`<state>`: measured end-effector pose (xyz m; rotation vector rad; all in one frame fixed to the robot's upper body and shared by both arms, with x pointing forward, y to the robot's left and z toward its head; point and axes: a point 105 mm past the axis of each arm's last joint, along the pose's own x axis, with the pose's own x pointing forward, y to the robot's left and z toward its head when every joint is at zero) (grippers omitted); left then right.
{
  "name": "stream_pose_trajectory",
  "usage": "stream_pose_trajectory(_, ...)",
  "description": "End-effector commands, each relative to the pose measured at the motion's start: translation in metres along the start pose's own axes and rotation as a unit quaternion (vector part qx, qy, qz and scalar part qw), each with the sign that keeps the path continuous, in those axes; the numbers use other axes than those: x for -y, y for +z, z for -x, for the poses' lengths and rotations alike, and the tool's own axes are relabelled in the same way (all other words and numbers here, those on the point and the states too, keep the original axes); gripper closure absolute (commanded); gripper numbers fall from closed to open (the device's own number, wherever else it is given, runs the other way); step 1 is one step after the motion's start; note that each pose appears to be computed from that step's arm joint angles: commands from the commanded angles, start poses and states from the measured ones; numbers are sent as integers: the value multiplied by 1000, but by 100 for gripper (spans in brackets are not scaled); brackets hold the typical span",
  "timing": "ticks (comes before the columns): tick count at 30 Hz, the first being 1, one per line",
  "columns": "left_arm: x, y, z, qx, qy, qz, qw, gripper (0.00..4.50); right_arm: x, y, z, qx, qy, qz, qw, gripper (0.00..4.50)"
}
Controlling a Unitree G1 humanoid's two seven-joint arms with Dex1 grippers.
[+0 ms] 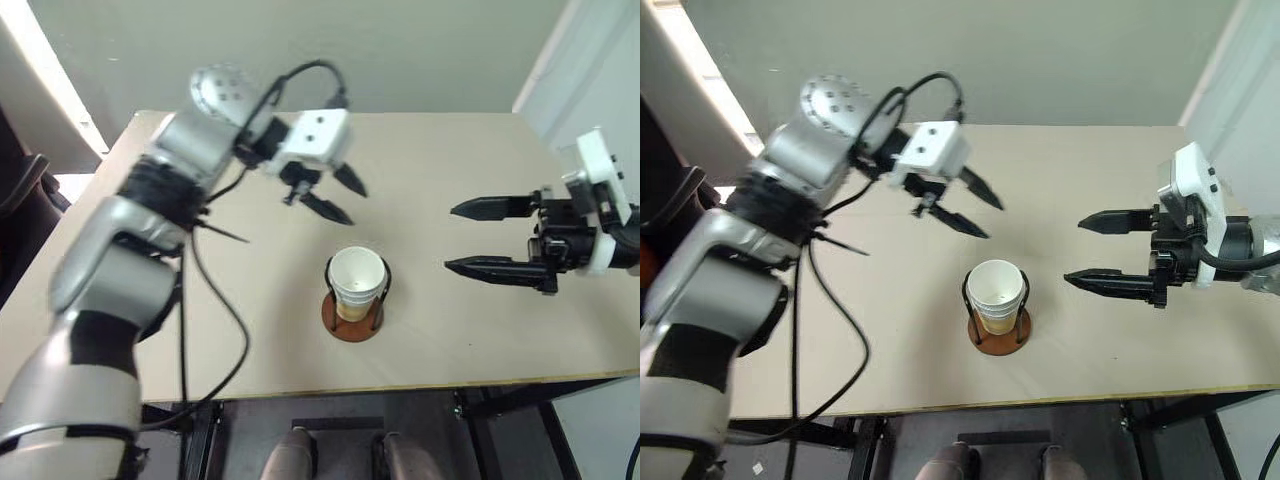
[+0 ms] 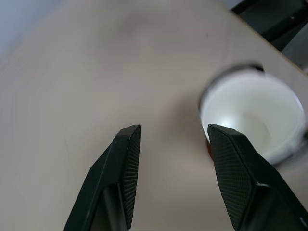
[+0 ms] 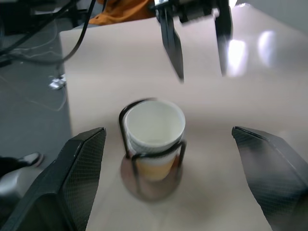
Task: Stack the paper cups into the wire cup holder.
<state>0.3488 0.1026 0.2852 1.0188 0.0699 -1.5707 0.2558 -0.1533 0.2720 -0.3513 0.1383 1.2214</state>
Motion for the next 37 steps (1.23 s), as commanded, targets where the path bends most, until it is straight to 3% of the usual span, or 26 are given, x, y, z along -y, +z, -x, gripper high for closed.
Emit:
stream_pose_trajectory(1, 25, -12, 39, 16, 33, 67, 997, 214, 11, 2, 3, 0, 3, 20, 1000, 14)
stream_pose_trajectory(7, 93, -56, 87, 2, 142, 241, 960, 214, 25, -3, 9, -3, 8, 14, 1000, 14)
stream_pose_trajectory(13, 127, -86, 127, 7, 275, 341, 899, 214, 38, -11, 8, 3, 11, 3, 1000, 14)
stream_pose_trajectory(24, 152, -89, 138, 5, 303, 364, 881, 214, 62, -19, 27, -2, -25, -6, 1000, 14)
stream_pose_trajectory(37, 160, -88, 134, 5, 306, 380, 873, 214, 68, -17, 17, 9, -19, -7, 1000, 14)
